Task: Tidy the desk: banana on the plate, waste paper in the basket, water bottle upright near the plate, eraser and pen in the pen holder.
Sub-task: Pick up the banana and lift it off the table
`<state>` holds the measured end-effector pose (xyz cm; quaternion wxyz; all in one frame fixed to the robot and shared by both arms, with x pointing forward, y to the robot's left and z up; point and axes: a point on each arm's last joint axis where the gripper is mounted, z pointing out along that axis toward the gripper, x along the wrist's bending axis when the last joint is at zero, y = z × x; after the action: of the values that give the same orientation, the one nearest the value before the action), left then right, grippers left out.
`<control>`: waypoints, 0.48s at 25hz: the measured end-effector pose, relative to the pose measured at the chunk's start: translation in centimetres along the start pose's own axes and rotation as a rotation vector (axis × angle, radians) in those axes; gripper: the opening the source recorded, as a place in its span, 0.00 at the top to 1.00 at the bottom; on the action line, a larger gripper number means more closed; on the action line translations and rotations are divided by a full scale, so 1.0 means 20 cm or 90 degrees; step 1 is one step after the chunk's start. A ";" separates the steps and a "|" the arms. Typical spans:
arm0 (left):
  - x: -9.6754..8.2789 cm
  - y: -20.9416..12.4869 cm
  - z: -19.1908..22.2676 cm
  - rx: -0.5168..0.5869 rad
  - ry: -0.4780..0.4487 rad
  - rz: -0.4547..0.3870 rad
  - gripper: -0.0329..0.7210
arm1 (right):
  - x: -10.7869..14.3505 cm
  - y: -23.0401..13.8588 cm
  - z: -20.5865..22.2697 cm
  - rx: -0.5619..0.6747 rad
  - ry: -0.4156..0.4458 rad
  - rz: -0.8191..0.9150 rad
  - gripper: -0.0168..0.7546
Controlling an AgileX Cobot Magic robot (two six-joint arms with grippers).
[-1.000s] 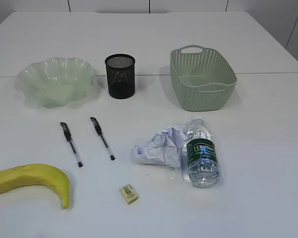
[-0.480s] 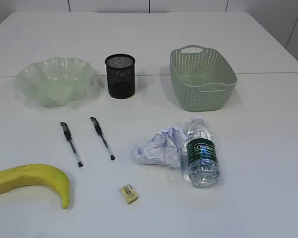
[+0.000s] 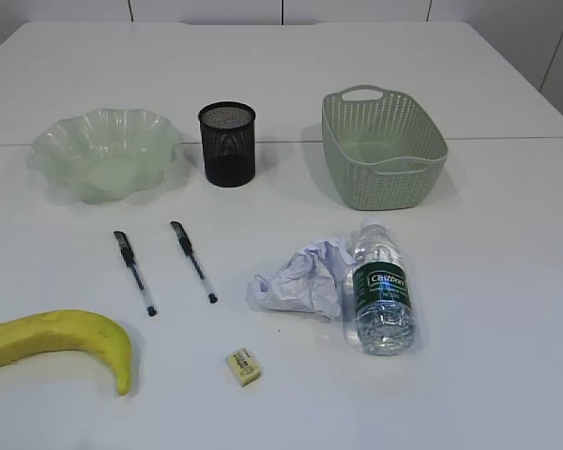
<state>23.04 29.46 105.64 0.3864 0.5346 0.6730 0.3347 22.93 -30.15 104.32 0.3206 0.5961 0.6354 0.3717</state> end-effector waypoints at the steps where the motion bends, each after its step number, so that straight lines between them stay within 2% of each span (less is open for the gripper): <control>1: 0.00 0.00 0.00 0.000 -0.001 -0.001 0.27 | 0.00 0.00 0.00 0.000 0.000 0.000 0.39; 4: 0.00 0.00 0.00 0.000 -0.004 -0.001 0.27 | 0.00 0.01 -0.01 -0.004 0.000 0.000 0.39; 8: -0.01 0.00 0.00 -0.001 -0.007 0.031 0.27 | 0.00 0.03 -0.02 -0.027 0.002 0.000 0.37; 12: -0.03 0.02 -0.01 -0.015 -0.033 0.041 0.27 | 0.00 0.03 -0.02 -0.027 0.002 0.000 0.39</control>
<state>23.07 29.02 106.12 0.3989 0.5600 0.6411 0.3410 22.99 -30.14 105.09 0.3322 0.5888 0.6278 0.3857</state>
